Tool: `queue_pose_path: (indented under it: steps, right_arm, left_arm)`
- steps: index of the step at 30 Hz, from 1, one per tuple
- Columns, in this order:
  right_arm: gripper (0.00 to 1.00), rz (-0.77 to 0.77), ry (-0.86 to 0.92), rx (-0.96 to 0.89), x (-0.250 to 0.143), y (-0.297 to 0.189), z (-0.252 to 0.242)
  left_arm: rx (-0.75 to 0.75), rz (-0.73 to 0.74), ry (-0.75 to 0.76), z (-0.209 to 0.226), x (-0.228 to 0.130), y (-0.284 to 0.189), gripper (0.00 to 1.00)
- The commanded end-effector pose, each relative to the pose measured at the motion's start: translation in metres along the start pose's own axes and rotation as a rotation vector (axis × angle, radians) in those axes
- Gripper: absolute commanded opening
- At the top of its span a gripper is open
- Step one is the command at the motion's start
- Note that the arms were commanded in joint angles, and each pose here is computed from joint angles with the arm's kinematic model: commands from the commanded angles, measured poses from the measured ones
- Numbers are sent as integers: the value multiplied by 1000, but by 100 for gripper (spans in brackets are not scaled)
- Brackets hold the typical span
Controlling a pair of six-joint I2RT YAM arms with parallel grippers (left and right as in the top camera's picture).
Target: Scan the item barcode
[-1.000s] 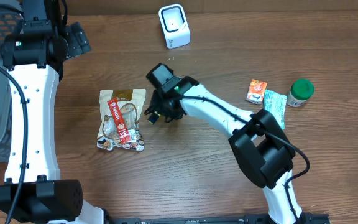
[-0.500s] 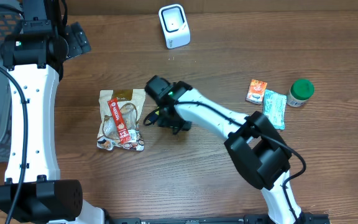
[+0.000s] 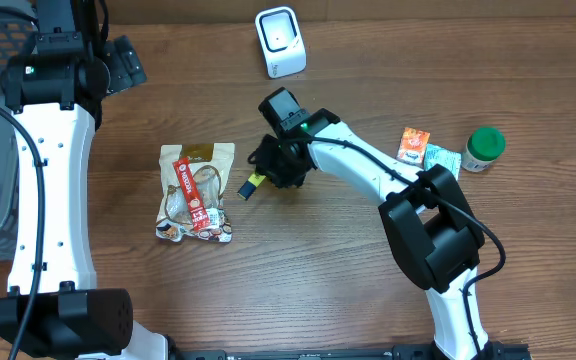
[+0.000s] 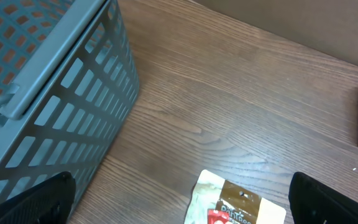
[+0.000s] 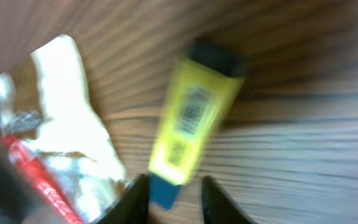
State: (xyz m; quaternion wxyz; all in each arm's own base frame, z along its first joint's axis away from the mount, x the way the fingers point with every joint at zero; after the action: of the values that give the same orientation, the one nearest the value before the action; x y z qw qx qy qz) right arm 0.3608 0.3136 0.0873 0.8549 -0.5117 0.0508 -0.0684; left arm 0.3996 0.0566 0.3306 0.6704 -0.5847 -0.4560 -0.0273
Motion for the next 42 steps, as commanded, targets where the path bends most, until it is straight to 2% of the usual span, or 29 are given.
queue_pose_path:
  steps: [1,3,9,13,17,23,26,29,34,35,36,39,42]
  right_arm:
    - [13,15,33,71,-5,2,20]
    - [4,-13,12,79,-5,4,26]
    - [4,-138,-24,-5,-2,23,25]
    - [4,-96,-35,-53,-13,49,17]
    - [4,-28,-104,-140,-25,52,1]
    - [4,47,-221,-224,-23,26,-24]
    - [4,85,-325,-148,-17,10,-21]
    - [4,95,-336,-54,-8,-15,-12]
    - [4,85,-397,-109,5,-62,-26]
    - [5,92,-422,-118,6,-68,-30]
    - [12,105,-449,-124,7,-73,-36]
    - [38,140,-522,-132,9,-79,-48]
    - [44,163,-646,-131,9,-80,-54]
  left_arm:
    - [10,-7,-14,-1,2,2,100]
    - [10,-7,-14,-1,2,2,100]
    - [10,-7,-14,-1,2,2,99]
    - [11,-7,-13,0,2,2,100]
    - [10,-7,-14,-1,2,2,100]
    - [10,-7,-14,-1,2,2,100]
    - [11,-7,-13,0,2,2,100]
    - [11,-7,-13,0,2,2,100]
    - [10,-7,-14,-1,2,2,100]
    - [10,-7,-14,-1,2,2,100]
    - [10,-7,-14,-1,2,2,100]
    - [10,-7,-14,-1,2,2,100]
    - [10,-7,-14,-1,2,2,100]
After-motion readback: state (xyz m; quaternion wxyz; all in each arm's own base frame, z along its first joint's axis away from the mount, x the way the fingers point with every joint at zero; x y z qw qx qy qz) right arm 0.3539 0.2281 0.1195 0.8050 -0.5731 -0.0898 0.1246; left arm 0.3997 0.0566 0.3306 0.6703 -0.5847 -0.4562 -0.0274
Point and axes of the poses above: each gripper's point midway between its finger pads, its own y axis out along the fingers, its own z axis along the line the jaws close on, x = y × z, the point moved 6 cm from there along -y, back along the fingers, and after that the axes turned 10 degrees about -y, right-handed, at the moved point
